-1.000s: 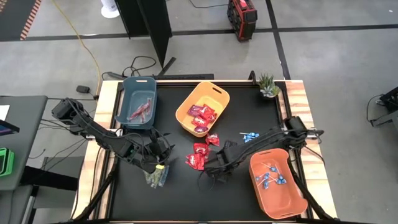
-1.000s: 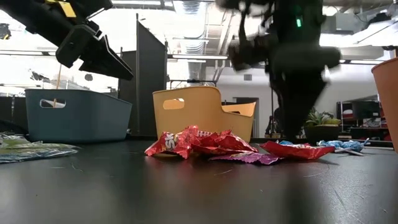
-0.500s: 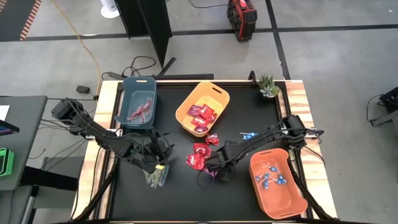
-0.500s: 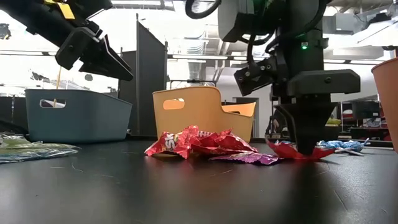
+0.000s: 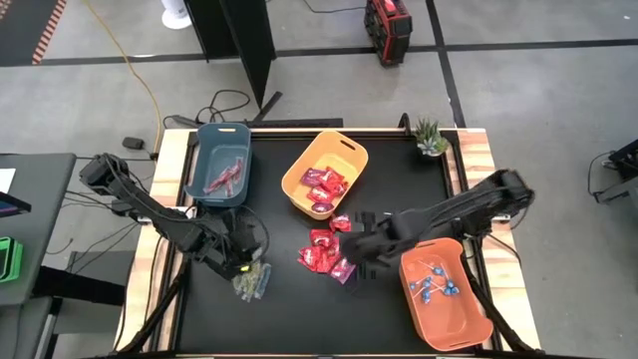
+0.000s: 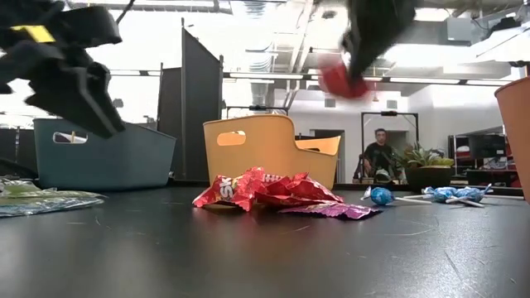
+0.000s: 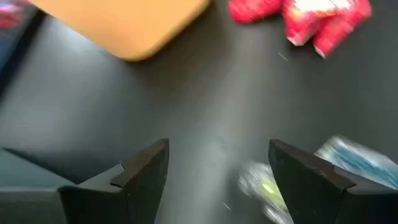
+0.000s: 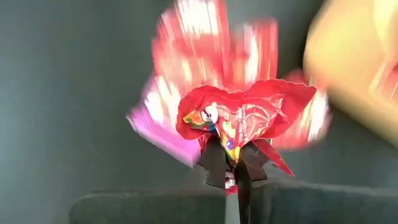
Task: Sort candy
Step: Put the red candy into the yellow bin
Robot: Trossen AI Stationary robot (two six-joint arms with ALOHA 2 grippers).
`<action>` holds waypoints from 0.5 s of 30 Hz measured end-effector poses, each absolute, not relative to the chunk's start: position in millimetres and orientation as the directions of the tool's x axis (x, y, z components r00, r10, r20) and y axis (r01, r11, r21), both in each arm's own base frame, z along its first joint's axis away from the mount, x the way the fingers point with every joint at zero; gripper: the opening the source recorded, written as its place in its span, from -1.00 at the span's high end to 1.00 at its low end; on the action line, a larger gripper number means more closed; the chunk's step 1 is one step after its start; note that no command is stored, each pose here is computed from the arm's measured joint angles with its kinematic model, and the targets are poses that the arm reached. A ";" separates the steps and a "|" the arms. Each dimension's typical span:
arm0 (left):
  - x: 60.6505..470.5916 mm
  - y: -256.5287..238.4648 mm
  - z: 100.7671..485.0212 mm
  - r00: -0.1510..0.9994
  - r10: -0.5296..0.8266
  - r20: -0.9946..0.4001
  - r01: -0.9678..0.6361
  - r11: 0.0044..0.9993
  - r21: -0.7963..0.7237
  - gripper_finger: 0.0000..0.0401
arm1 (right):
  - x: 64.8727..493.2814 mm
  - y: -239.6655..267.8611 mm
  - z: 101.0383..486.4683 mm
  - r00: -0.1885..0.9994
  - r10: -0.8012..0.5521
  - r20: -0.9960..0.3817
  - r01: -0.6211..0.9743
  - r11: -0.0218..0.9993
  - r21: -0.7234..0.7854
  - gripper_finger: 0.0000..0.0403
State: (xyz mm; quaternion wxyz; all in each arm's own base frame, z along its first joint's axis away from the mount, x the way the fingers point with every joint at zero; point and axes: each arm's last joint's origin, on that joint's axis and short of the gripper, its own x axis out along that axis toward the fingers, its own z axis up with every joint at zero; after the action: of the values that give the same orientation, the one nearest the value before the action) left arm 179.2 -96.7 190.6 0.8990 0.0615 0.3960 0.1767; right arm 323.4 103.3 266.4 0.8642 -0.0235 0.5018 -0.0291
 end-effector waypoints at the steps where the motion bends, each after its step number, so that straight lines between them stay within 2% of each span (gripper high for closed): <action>1: 178.4 -98.7 189.7 0.619 0.342 -0.707 -0.247 0.939 0.237 -0.35 | 322.1 104.3 279.3 0.563 -0.047 -0.825 -0.020 0.997 -0.071 0.96; 4: 175.2 -104.5 187.3 0.603 0.282 -0.746 -0.193 0.959 0.207 -0.35 | 315.1 107.1 312.4 0.702 0.074 -0.709 -0.178 0.981 -0.073 0.97; 8: 169.7 -109.7 186.4 0.593 0.256 -0.763 -0.163 0.967 0.197 -0.35 | 303.2 103.1 338.3 0.771 0.136 -0.622 -0.245 0.965 -0.093 0.97; 9: 168.1 -110.3 186.0 0.588 0.257 -0.767 -0.162 0.966 0.200 -0.35 | 302.5 98.7 340.8 0.782 0.105 -0.614 -0.214 0.971 -0.106 0.98; 11: 165.6 -111.4 185.4 0.580 0.259 -0.772 -0.161 0.966 0.203 -0.35 | 304.1 87.5 342.2 0.804 -0.078 -0.589 -0.026 0.986 -0.167 0.98; 13: 163.3 -111.1 184.6 0.566 0.267 -0.780 -0.162 0.964 0.213 -0.35 | 307.4 73.4 340.6 0.785 -0.260 -0.562 0.161 0.962 -0.220 0.98; 15: 162.1 -110.8 184.2 0.559 0.272 -0.783 -0.160 0.962 0.220 -0.35 | 311.6 59.6 340.1 0.763 -0.358 -0.538 0.265 0.933 -0.245 0.97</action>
State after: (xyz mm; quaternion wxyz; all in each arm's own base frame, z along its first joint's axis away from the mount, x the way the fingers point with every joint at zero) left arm 162.1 -110.8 184.2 0.8807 0.0619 0.4532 0.1227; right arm 311.6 59.6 340.1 0.9357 -0.0773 0.3013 -0.1664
